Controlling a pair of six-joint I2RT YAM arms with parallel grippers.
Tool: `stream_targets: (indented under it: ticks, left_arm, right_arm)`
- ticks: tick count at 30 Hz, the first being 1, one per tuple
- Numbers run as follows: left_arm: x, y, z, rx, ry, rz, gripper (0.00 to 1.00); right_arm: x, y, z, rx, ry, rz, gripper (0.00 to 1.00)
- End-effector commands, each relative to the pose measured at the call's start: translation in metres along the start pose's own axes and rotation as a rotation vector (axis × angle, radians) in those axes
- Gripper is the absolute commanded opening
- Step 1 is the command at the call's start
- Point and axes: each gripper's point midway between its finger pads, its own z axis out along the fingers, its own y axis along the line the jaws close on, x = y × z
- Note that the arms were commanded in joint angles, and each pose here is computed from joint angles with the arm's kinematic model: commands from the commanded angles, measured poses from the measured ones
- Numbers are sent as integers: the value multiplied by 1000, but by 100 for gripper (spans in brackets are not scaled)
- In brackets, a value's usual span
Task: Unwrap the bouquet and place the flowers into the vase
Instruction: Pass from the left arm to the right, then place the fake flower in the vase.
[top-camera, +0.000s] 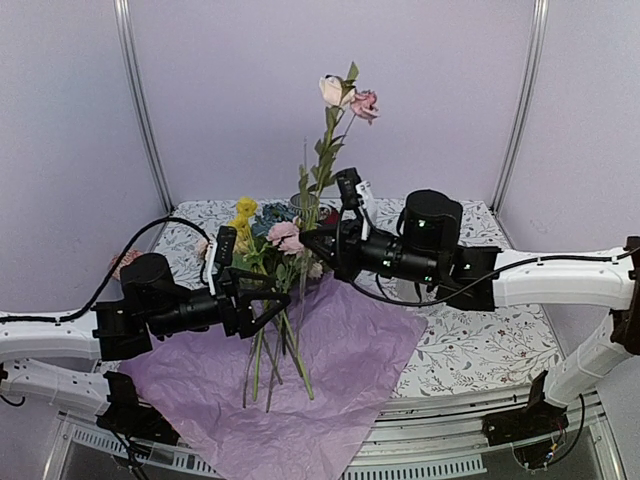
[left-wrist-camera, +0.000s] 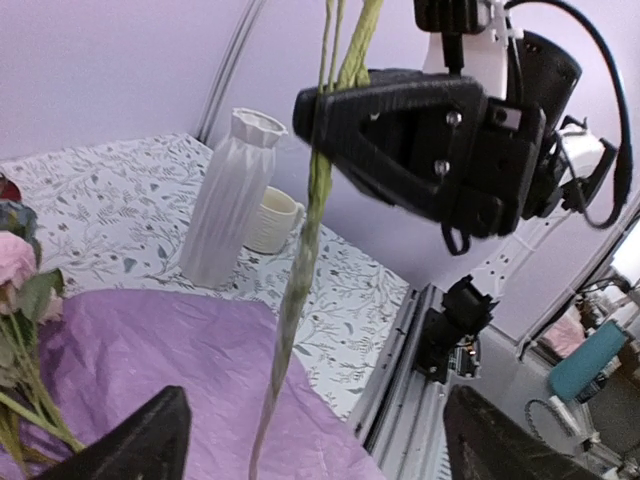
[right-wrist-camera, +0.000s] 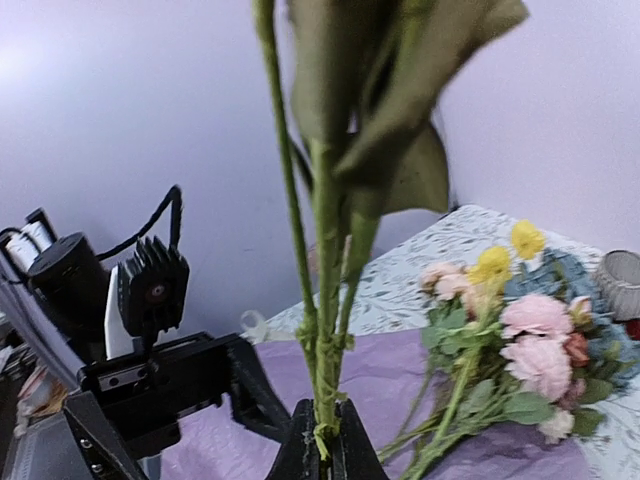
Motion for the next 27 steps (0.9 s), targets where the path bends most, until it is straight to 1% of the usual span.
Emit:
stream_targets:
  ticks: [1, 3, 7, 9, 11, 13, 15, 16, 18, 23, 27]
  left_arm:
    - [-1, 18, -8, -117, -17, -2, 97]
    - [-1, 21, -12, -136, -29, -4, 98]
    - [-1, 29, -17, -174, -42, -5, 98]
    - [-1, 31, -18, -185, -42, -4, 98]
    - [0, 32, -17, -191, -36, -3, 98]
    - [1, 33, -16, -200, -28, -3, 97]
    - [2, 33, -15, -199, -19, -5, 97]
    - [3, 33, -14, -198, -15, -6, 96]
    - [4, 34, -13, -201, -13, -8, 96]
    - [7, 36, -12, -209, -5, -13, 96]
    - [9, 39, -11, -217, 2, -20, 95]
  right_arm:
    - [-52, -63, -49, 386, -73, -139, 3]
    - [-79, -79, -72, 493, -111, -187, 3]
    - [-145, -95, -128, 681, -246, -288, 3]
    - [-168, -98, -150, 737, -292, -327, 3]
    - [-202, -90, -171, 773, -366, -352, 3]
    - [-219, -86, -183, 797, -402, -373, 3]
    - [-230, -85, -190, 831, -416, -399, 3]
    - [-238, -86, -197, 875, -421, -426, 3]
    - [-242, -87, -201, 900, -423, -444, 3]
    - [-238, -99, -207, 952, -397, -468, 3]
    - [-228, -115, -201, 948, -373, -443, 3]
